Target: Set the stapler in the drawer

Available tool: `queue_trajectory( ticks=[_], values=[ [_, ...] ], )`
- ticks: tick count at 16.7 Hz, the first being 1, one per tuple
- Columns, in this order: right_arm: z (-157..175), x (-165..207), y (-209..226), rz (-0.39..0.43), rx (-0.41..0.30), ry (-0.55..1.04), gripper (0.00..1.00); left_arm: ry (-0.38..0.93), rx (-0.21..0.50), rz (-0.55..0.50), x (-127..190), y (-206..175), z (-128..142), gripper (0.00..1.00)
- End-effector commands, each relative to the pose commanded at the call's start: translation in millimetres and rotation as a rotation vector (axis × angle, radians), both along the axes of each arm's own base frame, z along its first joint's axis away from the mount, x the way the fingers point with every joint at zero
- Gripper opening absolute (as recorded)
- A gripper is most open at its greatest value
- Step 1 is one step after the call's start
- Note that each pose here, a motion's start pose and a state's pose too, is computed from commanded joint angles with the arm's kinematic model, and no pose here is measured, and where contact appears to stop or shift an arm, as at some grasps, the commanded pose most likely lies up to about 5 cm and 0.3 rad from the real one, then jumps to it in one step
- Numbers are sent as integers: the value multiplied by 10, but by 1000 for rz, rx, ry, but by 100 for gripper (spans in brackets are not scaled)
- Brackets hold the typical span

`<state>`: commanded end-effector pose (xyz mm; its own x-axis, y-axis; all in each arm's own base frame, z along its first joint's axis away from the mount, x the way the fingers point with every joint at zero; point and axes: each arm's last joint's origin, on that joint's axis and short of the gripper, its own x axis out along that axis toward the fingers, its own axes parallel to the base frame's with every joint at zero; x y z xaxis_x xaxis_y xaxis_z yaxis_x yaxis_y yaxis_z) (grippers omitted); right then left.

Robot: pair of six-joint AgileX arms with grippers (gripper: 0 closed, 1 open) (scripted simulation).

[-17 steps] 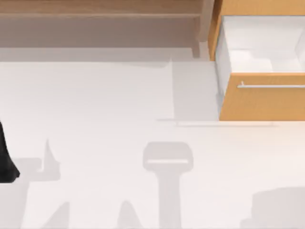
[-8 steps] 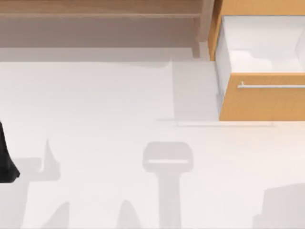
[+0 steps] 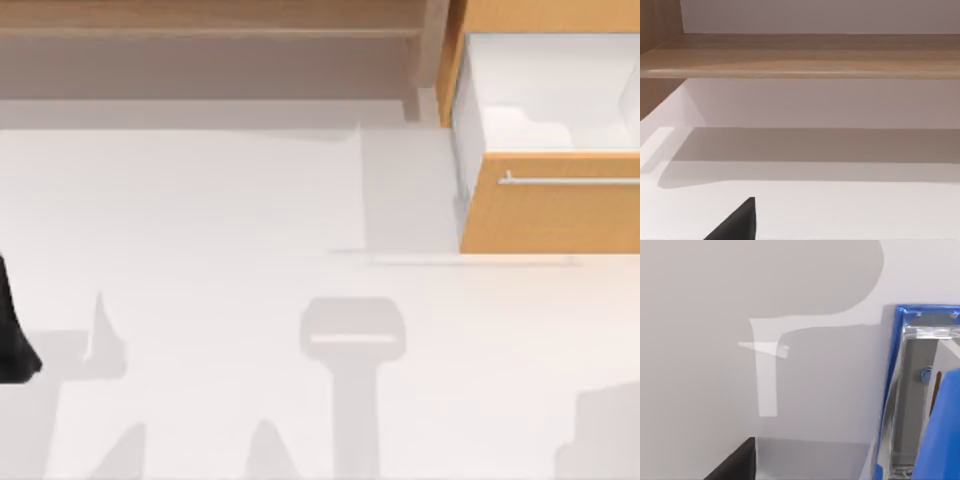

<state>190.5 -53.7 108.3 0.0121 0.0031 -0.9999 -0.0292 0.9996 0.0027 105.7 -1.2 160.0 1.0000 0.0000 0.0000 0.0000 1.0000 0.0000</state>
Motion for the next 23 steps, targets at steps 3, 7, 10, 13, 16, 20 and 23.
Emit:
queue_trajectory(
  ticks=[3,7,10,13,16,20,23],
  values=[
    [0,0,0,0,0,0,77,0,0,0,0,0,0,100],
    [0,0,0,0,0,0,47,0,0,0,0,0,0,100],
    [0,0,0,0,0,0,25,0,0,0,0,0,0,100],
    [0,0,0,0,0,0,2,0,0,0,0,0,0,100],
    [0,0,0,0,0,0,0,0,0,0,0,0,0,100],
    [0,0,0,0,0,0,0,0,0,0,0,0,0,100],
    [75,20,-3,-3,-3,-20,0,0,0,0,0,0,0,100]
  ],
)
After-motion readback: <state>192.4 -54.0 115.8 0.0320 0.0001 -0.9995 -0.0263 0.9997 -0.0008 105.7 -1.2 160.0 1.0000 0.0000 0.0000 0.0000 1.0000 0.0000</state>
